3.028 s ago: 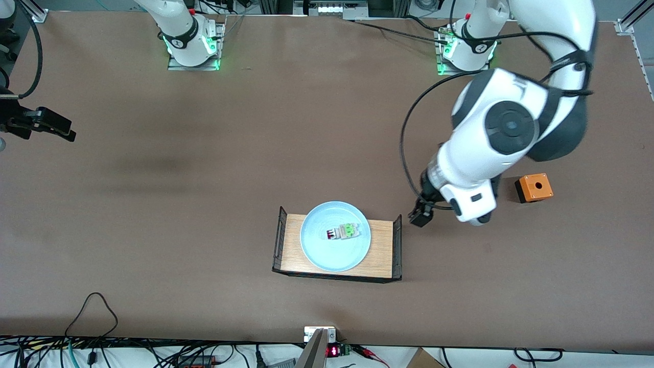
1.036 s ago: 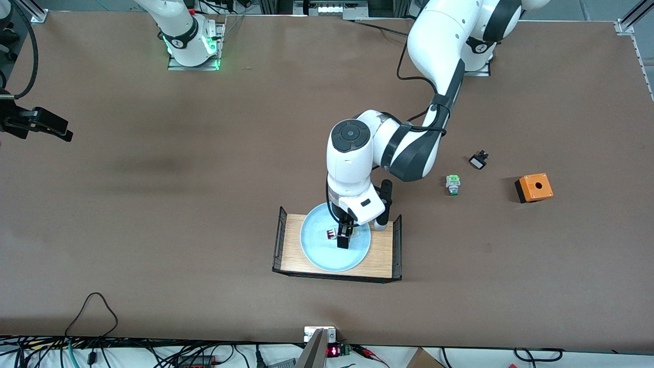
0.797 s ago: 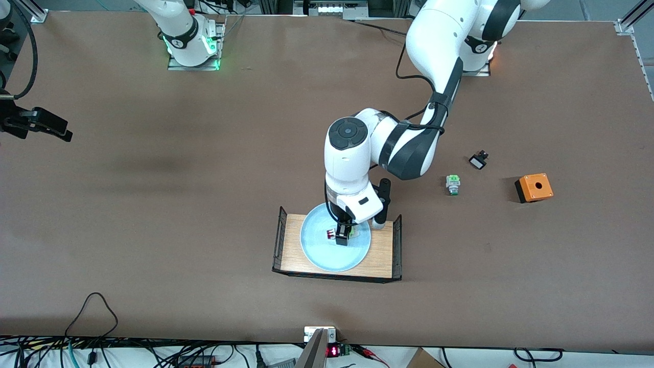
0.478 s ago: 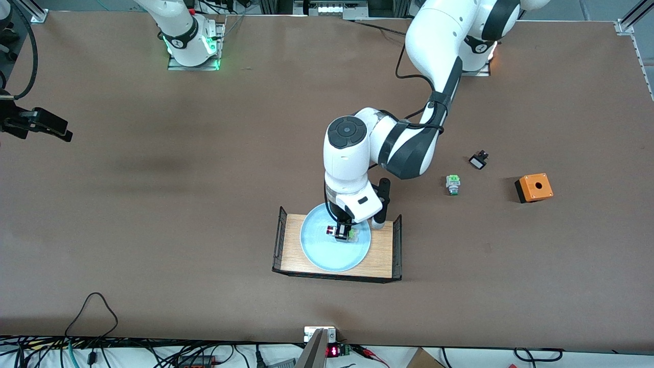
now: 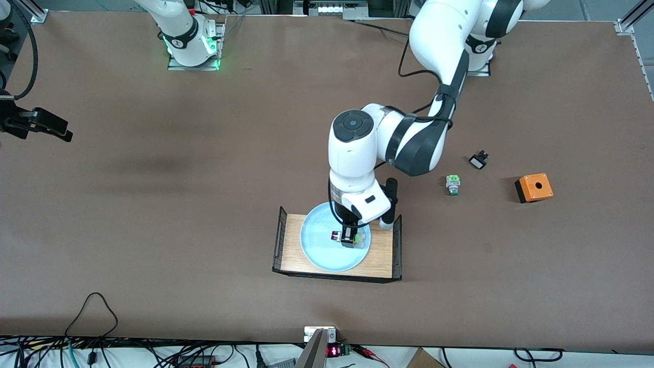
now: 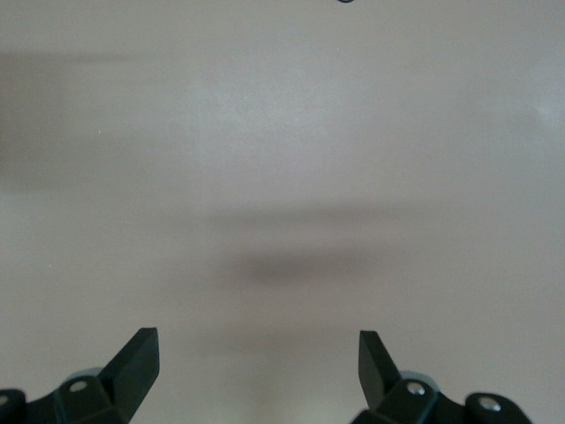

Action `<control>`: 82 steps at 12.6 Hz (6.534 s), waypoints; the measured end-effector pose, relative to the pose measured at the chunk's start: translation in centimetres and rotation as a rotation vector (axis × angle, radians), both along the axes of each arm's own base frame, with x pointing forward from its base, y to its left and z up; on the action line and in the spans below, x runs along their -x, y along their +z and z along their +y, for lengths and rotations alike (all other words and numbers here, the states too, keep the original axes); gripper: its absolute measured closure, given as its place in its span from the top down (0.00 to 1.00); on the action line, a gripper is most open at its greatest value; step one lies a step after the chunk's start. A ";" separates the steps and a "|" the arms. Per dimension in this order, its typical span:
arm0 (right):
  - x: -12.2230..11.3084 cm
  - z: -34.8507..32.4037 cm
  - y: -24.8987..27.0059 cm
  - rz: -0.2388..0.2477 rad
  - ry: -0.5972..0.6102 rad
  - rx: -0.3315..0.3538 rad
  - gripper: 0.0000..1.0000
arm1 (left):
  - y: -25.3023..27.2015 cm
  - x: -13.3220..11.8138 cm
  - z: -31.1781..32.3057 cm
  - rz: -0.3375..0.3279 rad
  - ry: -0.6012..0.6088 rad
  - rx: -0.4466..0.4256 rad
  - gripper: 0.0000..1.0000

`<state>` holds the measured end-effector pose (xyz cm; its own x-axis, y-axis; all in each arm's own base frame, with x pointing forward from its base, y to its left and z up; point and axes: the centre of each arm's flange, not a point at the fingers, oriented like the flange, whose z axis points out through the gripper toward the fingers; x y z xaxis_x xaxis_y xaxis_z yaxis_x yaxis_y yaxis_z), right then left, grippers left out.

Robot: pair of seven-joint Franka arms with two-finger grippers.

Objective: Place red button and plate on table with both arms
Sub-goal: 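Lift and carry the button toward the orange box with the left gripper, then place the button with the left gripper while the right gripper nears the plate, then grasp the plate rim with the right gripper while the left gripper withdraws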

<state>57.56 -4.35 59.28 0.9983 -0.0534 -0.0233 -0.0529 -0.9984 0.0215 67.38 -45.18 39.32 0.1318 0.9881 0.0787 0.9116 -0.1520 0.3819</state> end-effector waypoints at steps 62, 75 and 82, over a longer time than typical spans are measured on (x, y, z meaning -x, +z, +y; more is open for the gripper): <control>-4.9 49.3 -24.2 -0.194 -0.836 -0.335 1.00 | 1.8 -0.6 50.1 0.228 -1.264 -0.212 1.00; -5.0 49.4 -25.0 -0.193 -0.843 -0.334 0.33 | 20.3 8.1 47.9 0.257 -1.356 -0.311 1.00; -4.8 49.8 -25.2 -0.192 -0.839 -0.335 0.03 | 22.5 10.5 49.4 0.289 -1.381 -0.293 1.00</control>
